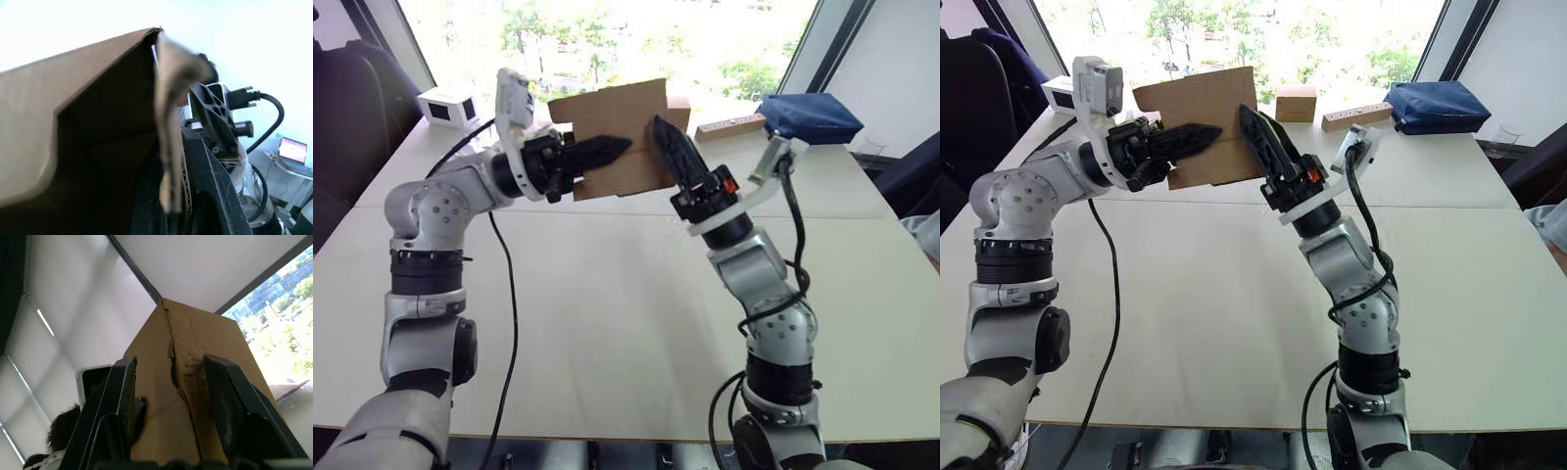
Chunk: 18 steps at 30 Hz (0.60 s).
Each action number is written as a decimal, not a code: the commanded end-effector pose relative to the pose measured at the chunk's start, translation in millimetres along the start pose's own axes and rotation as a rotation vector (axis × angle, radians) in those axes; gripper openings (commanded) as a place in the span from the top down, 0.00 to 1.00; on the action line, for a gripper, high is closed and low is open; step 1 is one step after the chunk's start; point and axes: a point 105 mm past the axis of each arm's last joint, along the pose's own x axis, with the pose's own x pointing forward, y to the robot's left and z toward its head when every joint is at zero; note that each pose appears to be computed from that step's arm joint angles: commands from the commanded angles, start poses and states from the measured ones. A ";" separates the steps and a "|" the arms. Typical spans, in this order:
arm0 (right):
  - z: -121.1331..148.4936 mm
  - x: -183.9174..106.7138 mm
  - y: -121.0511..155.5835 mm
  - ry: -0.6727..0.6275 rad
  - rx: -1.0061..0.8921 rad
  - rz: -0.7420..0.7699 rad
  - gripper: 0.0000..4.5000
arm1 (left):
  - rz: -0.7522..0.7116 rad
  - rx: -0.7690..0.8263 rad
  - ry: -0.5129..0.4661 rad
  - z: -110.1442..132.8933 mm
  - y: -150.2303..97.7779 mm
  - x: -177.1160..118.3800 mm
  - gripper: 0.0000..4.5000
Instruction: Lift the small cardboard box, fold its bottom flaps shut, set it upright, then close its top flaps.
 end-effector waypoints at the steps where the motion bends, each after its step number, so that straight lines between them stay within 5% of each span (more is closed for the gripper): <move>1: 13.0 -7.4 18.6 0.008 -0.006 0.087 0.51 | -0.056 0.041 -0.001 13.9 -12.1 1.1 1.00; 3: 21.6 -12.2 14.1 -0.002 -0.014 0.068 0.51 | -0.067 0.039 0.003 14.7 -13.4 -0.2 1.00; 7: 33.6 -18.4 6.4 -0.029 -0.020 0.035 0.70 | -0.080 0.036 0.012 14.6 -14.6 -1.0 1.00; 10: 39.2 -19.6 -0.1 -0.065 -0.016 0.003 0.99 | -0.091 0.034 0.016 14.6 -15.8 0.6 1.00; 18: 26.7 -15.3 -0.9 -0.006 -0.043 0.008 0.99 | -0.111 0.033 0.034 12.2 -18.9 3.3 1.00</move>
